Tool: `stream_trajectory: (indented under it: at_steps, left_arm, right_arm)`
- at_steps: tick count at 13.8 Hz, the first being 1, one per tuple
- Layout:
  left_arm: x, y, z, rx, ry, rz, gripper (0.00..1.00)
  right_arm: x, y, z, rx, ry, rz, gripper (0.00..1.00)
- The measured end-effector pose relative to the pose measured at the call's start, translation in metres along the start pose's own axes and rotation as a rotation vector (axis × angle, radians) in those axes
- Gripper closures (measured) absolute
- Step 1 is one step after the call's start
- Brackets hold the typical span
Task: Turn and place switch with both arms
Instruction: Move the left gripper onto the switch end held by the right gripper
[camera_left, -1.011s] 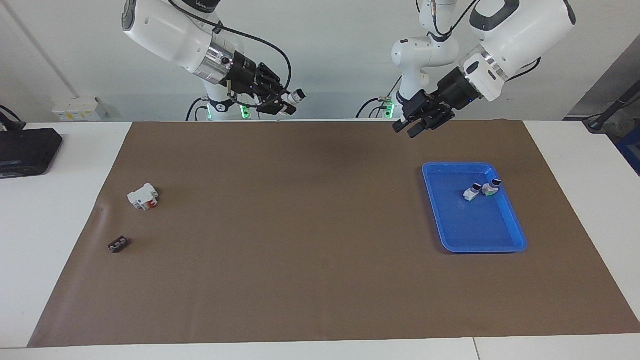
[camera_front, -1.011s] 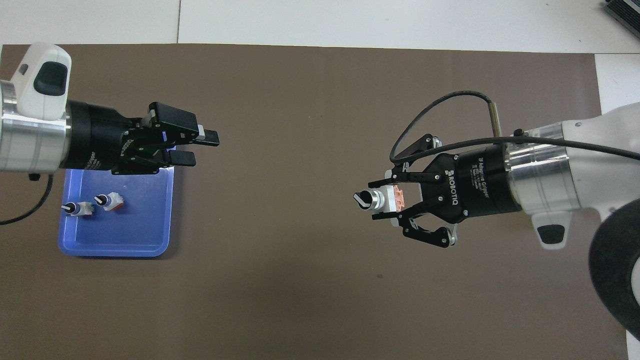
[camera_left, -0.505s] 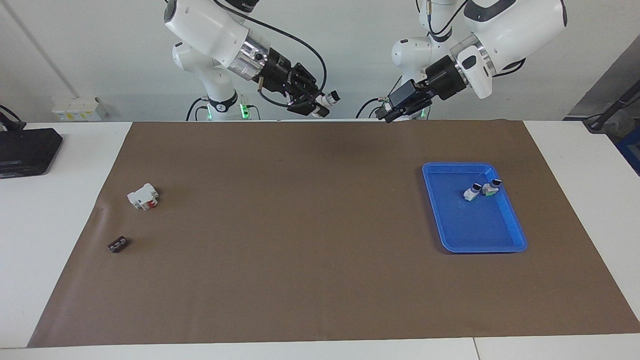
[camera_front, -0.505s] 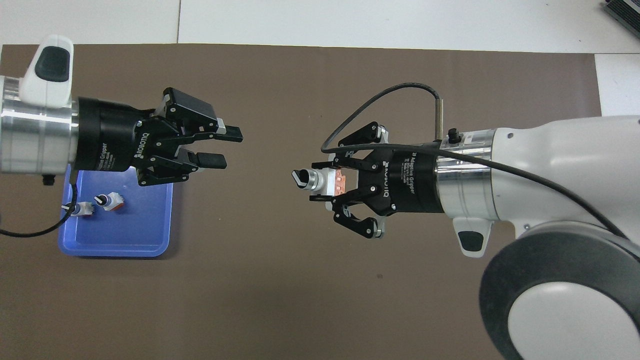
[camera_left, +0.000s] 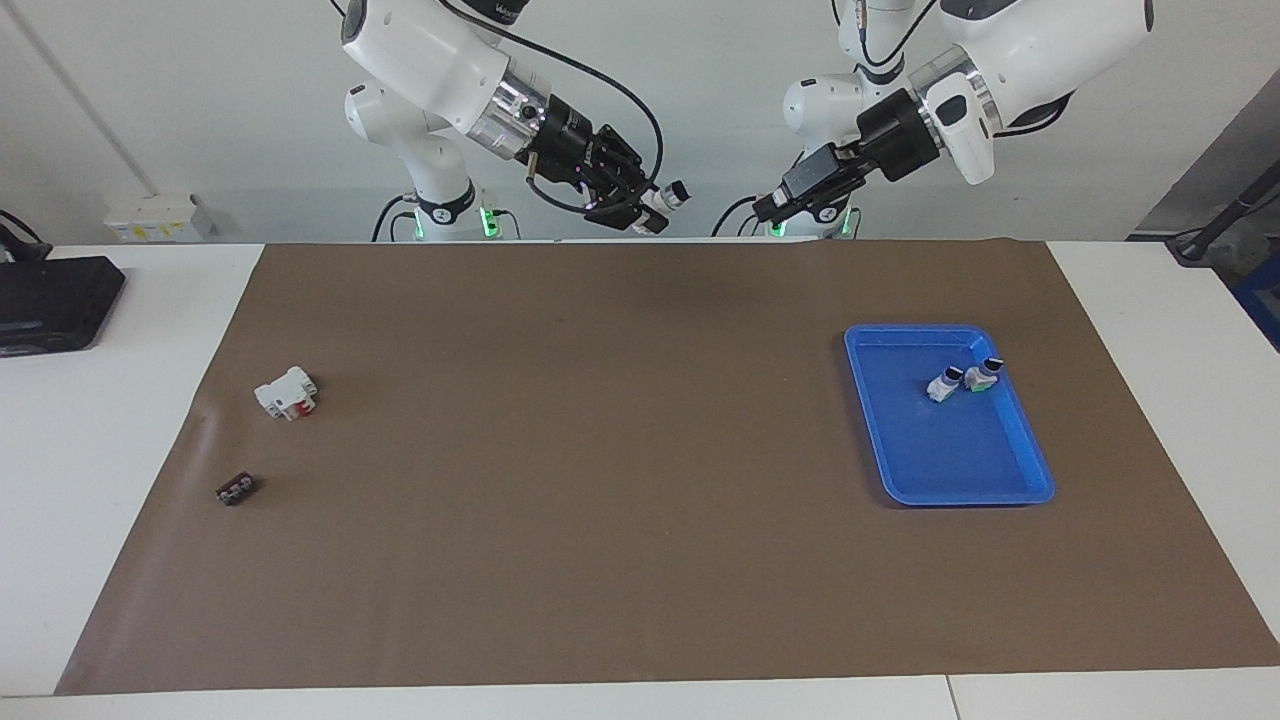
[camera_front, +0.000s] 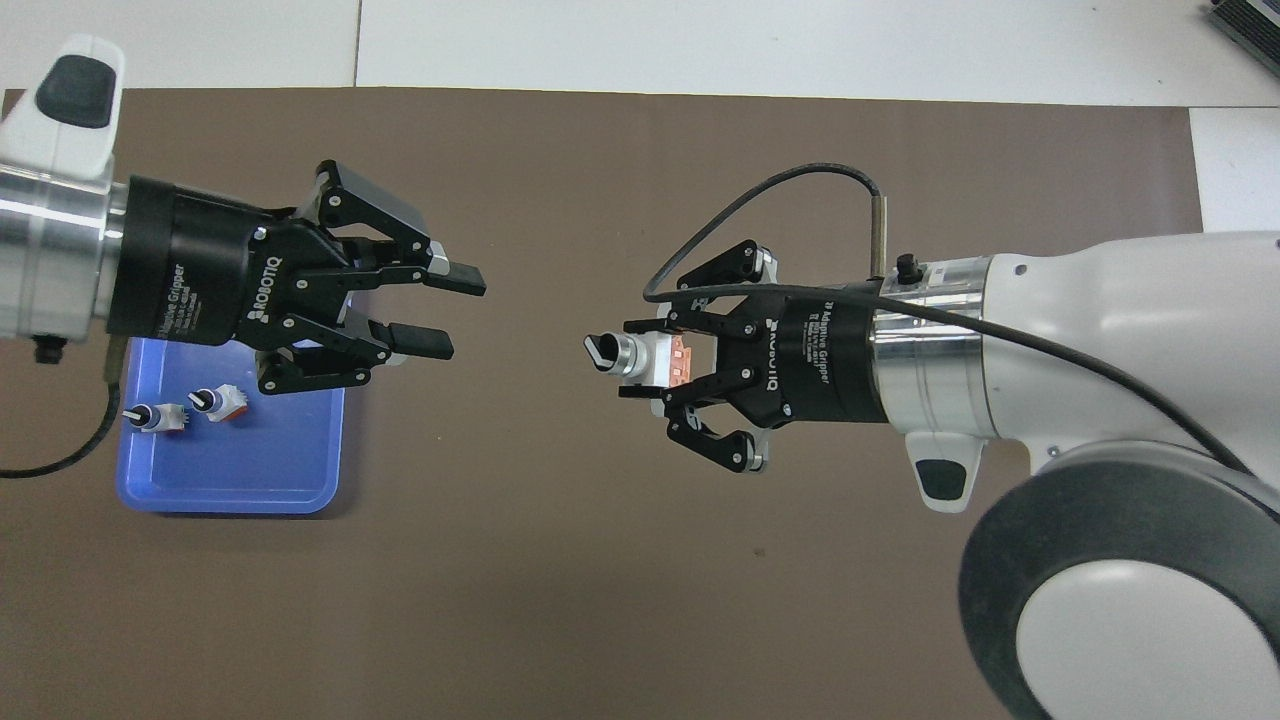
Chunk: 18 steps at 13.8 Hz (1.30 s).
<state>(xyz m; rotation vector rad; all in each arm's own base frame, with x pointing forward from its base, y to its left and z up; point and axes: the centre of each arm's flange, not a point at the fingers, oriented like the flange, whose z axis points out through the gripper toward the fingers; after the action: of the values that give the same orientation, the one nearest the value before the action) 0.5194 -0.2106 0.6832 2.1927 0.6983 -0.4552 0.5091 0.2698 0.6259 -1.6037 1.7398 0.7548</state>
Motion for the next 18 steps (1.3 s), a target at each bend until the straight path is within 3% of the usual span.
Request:
stream_trajectory:
  at_steps: [4,10,13,18]
  left_arm:
    - [-0.043,0.02,0.032,0.081,-0.012,0.02,0.51]
    - [-0.046,0.031,0.04,0.138,0.031,0.064,0.54]
    - [-0.045,0.033,0.039,0.126,0.042,0.069,0.59]
    - [-0.045,0.048,0.04,0.043,0.118,0.095,0.6]
  right_arm:
    - [0.0,0.0,0.0,0.0,0.0,0.0,0.59]
    - [0.0,0.0,0.0,0.0,0.0,0.0,0.59]
    - [0.0,0.0,0.0,0.0,0.0,0.0,0.59]
    - [0.0,0.0,0.0,0.0,0.0,0.0,0.59]
